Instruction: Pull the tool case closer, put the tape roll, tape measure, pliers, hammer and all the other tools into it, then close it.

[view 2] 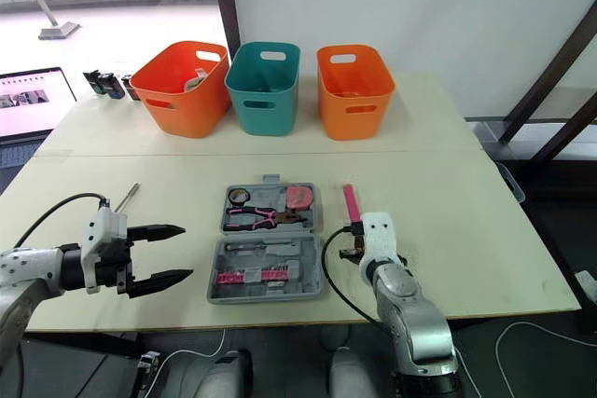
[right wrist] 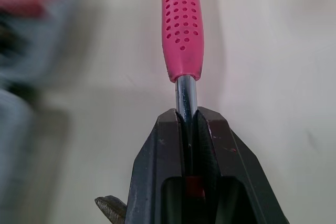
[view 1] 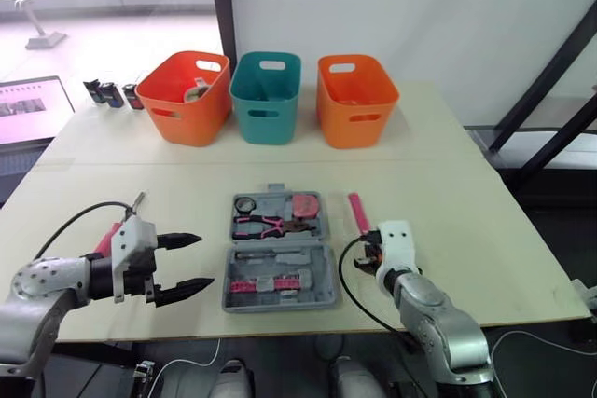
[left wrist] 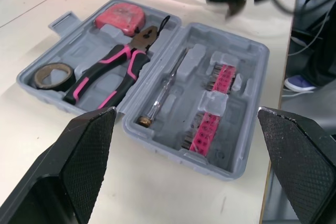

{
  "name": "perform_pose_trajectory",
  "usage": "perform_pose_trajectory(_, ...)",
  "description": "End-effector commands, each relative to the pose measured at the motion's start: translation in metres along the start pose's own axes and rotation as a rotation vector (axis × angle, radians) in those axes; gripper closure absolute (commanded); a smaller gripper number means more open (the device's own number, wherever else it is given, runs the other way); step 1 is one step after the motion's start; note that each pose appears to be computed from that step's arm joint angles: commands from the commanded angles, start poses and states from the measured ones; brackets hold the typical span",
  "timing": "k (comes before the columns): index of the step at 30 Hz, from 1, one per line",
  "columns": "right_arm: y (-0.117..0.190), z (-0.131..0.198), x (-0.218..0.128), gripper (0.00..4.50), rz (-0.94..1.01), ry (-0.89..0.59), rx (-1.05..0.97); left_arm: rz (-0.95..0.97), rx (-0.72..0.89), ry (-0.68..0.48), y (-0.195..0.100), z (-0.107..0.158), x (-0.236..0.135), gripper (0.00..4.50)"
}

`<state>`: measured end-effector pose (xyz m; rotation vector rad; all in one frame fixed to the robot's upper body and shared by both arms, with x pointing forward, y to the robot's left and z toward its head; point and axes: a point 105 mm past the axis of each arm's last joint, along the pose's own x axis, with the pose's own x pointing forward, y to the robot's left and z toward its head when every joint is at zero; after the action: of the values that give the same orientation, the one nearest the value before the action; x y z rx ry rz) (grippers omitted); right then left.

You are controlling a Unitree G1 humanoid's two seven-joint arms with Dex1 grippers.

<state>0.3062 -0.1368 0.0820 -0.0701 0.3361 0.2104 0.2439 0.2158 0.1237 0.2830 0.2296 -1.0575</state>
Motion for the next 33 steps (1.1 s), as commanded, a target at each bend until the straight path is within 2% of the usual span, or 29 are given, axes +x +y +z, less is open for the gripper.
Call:
perform_pose_trajectory(1, 0.017, 0.068, -0.024, 4.49, 0.233, -0.196, -0.123, 0.029, 0.027, -0.015, 0.005, 0.010, -0.007, 0.00)
perform_pose_trajectory(3, 0.035, 0.085, -0.038, 4.49, 0.423, -0.201, -0.242, 0.032, 0.025, -0.013, 0.005, 0.010, -0.007, 0.00)
perform_pose_trajectory(6, 0.058, 0.091, -0.055, 4.49, 0.676, -0.125, -0.435, 0.035, 0.022, -0.011, 0.006, 0.009, -0.007, 0.00)
perform_pose_trajectory(10, 0.073, 0.088, -0.063, 4.49, 0.876, 0.032, -0.664, 0.033, 0.016, 0.002, 0.005, 0.008, -0.010, 0.00)
perform_pose_trajectory(13, 0.082, 0.087, -0.060, 4.49, 0.956, 0.128, -0.789, 0.025, 0.009, 0.022, 0.003, 0.005, -0.014, 0.00)
perform_pose_trajectory(20, 0.099, 0.097, -0.026, 4.49, 0.878, 0.294, -0.914, 0.009, 0.000, 0.077, -0.005, -0.005, -0.021, 0.00)
perform_pose_trajectory(27, 0.129, 0.086, -0.021, 4.49, 0.895, 0.387, -0.955, 0.005, -0.001, 0.075, -0.009, -0.006, -0.020, 0.00)
perform_pose_trajectory(33, 0.140, 0.075, -0.020, 4.49, 0.918, 0.417, -0.977, -0.004, 0.005, 0.068, -0.009, -0.005, -0.018, 0.00)
